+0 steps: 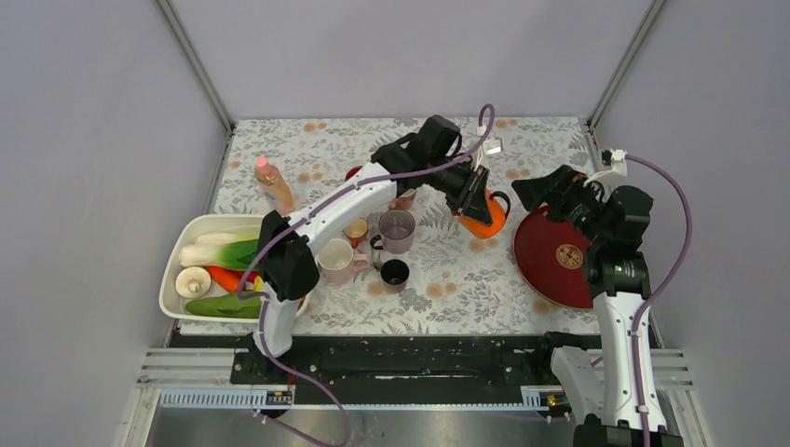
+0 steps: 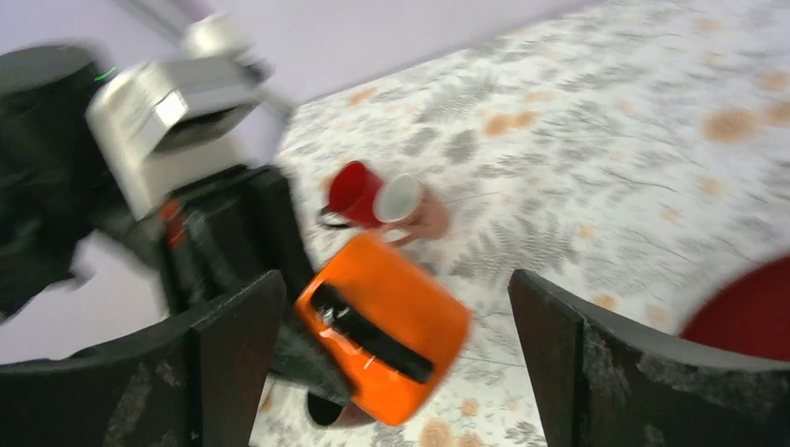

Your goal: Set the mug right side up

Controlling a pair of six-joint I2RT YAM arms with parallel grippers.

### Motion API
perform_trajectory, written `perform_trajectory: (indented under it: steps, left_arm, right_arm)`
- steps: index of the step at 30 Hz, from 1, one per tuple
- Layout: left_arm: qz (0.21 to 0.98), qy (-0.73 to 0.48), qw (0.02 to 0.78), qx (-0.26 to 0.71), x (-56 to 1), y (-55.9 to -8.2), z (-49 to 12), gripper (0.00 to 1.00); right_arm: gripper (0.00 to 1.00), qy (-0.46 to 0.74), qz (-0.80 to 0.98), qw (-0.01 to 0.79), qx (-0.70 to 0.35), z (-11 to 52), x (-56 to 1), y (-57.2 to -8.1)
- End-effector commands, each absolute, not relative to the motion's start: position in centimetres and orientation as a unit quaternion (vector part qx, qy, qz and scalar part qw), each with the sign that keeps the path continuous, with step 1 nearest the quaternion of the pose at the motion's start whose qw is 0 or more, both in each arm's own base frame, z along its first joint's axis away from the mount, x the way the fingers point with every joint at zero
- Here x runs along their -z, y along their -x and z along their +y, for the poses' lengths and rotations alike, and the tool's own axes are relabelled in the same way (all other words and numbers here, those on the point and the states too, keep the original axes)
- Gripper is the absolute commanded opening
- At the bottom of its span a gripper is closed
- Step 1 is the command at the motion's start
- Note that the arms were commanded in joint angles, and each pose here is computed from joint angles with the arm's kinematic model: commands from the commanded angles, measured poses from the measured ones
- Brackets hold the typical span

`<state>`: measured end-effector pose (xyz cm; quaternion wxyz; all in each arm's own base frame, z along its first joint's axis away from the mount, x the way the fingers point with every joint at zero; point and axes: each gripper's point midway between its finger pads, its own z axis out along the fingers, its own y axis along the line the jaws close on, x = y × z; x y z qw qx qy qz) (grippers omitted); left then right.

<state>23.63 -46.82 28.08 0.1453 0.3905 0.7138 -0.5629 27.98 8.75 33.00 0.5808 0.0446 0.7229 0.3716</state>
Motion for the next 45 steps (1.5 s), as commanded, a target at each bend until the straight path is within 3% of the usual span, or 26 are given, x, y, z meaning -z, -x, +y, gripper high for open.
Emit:
perform_trajectory:
  steps: [1, 5, 10, 17, 28, 30, 32, 35, 36, 43, 45]
  left_arm:
    - [0.732, -0.505, 0.239, 0.389, -25.7, -23.8, -44.4, 0.0]
    - [0.726, -0.583, 0.275, 0.24, -21.5, -23.2, -42.8, 0.0]
    - [0.706, -0.646, 0.255, 0.139, -16.4, -21.2, -41.2, 0.0]
    - [0.717, -0.658, 0.219, 0.07, -10.4, -21.3, -39.2, 0.0]
    - [0.718, -0.663, 0.202, 0.071, -6.3, -21.2, -38.3, 0.01]
    - [0.719, -0.662, 0.198, 0.082, -6.2, -21.0, -38.3, 0.24]
    - [0.716, -0.659, 0.211, 0.095, -7.2, -21.0, -38.6, 0.52]
    - [0.701, -0.657, 0.257, 0.109, -9.9, -21.3, -38.9, 0.79]
    - [0.694, -0.656, 0.273, 0.116, -11.2, -21.3, -38.9, 0.95]
    - [0.665, -0.61, 0.403, 0.153, -22.6, -21.3, -37.4, 0.99]
    - [0.688, -0.517, 0.489, 0.144, -27.9, -24.5, -33.5, 0.99]
  right_arm:
    - [1.0, -0.183, 0.775, 0.577, -0.181, 1.6, -29.6, -29.2]
    - [0.99, -0.24, 0.797, 0.552, -0.058, -2.9, -27.1, -28.1]
    - [0.99, -0.252, 0.802, 0.541, -0.002, -4.7, -25.6, -27.0]
    - [0.99, -0.247, 0.809, 0.532, 0.018, -5.1, -24.5, -26.0]
    - [1.0, -0.236, 0.811, 0.535, -0.006, -4.2, -24.3, -26.1]
    - [1.0, -0.234, 0.814, 0.532, -0.005, -4.2, -24.0, -26.1]
    - [0.99, -0.231, 0.818, 0.527, -0.009, -4.0, -23.7, -26.1]
    - [0.99, -0.224, 0.822, 0.523, -0.02, -3.5, -23.5, -26.3]
    - [0.99, -0.221, 0.822, 0.524, -0.024, -3.3, -23.4, -26.4]
    - [0.99, -0.185, 0.821, 0.536, -0.07, -1.5, -23.1, -27.3]
    - [0.99, -0.158, 0.807, 0.557, -0.116, 0.2, -23.0, -27.8]
